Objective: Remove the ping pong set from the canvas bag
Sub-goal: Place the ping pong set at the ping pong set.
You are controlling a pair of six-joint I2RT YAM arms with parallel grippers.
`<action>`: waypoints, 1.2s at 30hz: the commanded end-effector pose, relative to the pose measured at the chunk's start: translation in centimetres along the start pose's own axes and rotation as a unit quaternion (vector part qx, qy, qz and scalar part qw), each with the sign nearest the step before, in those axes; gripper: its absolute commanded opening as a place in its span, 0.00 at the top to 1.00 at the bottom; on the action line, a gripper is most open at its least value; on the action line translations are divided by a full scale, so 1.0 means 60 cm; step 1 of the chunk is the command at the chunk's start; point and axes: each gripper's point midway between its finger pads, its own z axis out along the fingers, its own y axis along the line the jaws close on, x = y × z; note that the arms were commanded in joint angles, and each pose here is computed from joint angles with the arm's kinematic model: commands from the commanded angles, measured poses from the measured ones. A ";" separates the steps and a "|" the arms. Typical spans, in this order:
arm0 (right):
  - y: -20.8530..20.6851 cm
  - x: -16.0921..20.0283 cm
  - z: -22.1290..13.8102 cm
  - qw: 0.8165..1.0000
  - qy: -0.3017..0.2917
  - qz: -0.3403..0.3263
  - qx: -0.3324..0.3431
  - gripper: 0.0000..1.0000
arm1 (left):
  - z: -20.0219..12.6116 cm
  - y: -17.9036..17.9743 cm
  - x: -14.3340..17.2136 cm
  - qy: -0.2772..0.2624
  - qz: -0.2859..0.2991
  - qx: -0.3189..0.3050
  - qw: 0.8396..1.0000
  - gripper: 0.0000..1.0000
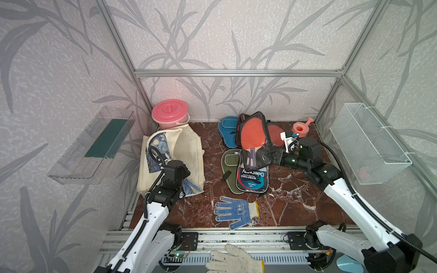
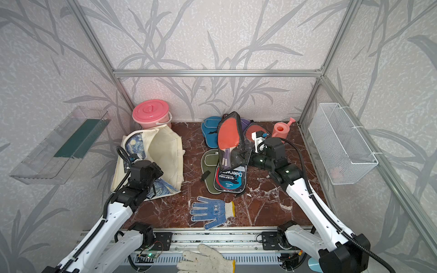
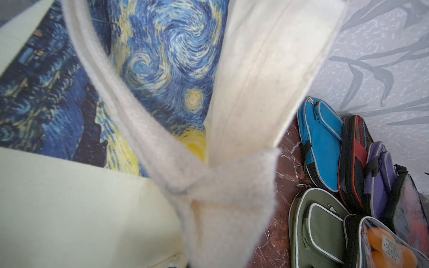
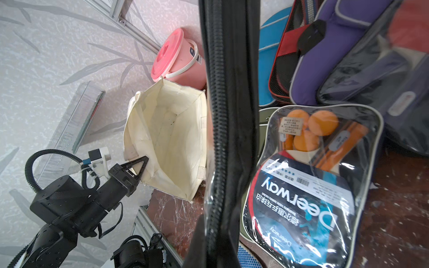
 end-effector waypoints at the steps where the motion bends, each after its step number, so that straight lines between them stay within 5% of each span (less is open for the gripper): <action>1: 0.012 -0.014 -0.038 0.999 -0.037 -0.021 -0.014 1.00 | -0.005 -0.018 -0.023 -0.013 -0.016 0.014 1.000 1.00; 14: -0.094 0.059 -0.083 0.997 -0.047 0.037 0.047 1.00 | -0.003 -0.028 -0.021 -0.004 -0.014 0.026 1.000 1.00; 36: -0.285 0.185 -0.072 0.972 -0.052 0.140 0.184 1.00 | 0.000 -0.046 -0.023 -0.001 -0.010 0.049 0.999 1.00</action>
